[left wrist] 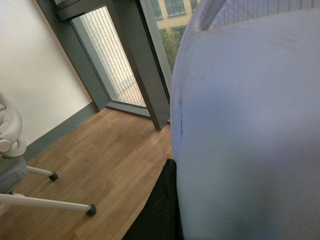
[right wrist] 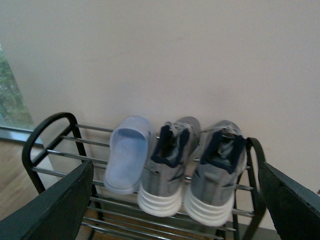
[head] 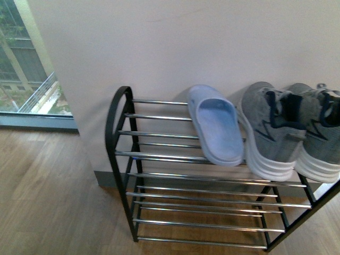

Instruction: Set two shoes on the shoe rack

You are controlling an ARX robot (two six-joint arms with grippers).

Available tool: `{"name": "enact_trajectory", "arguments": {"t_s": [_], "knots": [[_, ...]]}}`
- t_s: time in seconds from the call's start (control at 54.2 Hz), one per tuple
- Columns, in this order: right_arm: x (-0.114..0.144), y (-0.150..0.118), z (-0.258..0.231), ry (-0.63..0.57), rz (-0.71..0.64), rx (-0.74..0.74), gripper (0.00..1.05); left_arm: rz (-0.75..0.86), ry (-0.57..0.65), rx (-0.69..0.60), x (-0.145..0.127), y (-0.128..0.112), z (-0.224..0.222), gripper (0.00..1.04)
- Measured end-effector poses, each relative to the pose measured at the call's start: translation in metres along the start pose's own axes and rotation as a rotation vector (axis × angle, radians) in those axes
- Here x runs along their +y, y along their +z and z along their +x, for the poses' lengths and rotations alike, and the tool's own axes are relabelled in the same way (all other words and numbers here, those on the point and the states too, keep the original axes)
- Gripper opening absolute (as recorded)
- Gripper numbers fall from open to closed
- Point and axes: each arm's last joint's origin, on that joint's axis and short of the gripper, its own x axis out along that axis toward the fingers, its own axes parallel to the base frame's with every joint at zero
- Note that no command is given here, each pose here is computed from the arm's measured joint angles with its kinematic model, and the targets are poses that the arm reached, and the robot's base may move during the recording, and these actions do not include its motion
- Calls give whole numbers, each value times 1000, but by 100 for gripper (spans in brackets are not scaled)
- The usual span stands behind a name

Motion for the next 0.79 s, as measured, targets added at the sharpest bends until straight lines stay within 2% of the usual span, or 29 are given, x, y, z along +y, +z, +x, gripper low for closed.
{"name": "enact_trajectory", "arguments": {"t_s": [0.055, 0.111, 0.185, 0.277, 0.351, 0.425, 0.517, 0.572, 0.739, 0.794], "knots": [[0, 0, 0, -3, 0, 1, 95, 0, 1, 0, 0, 0, 0, 2], [0, 0, 0, -3, 0, 0, 95, -12, -51, 17, -1, 1, 0, 2], [0, 0, 0, -10, 3, 1, 95, -55, -192, 123, -7, 6, 5, 2], [0, 0, 0, -6, 3, 1, 95, -281, -289, 256, -20, 14, 18, 2], [0, 0, 0, -6, 3, 1, 95, -489, -395, 372, -43, 37, 43, 2], [0, 0, 0, -5, 3, 2, 95, -519, -460, 466, -67, 56, 70, 2], [0, 0, 0, -4, 3, 2, 95, -452, -490, 605, -105, 59, 109, 2], [0, 0, 0, -4, 3, 2, 95, -379, -492, 648, -126, 60, 128, 2], [0, 0, 0, -4, 3, 2, 95, -137, -558, 703, -190, 61, 176, 2], [0, 0, 0, -4, 3, 2, 95, -78, -573, 701, -203, 61, 184, 2]]}}
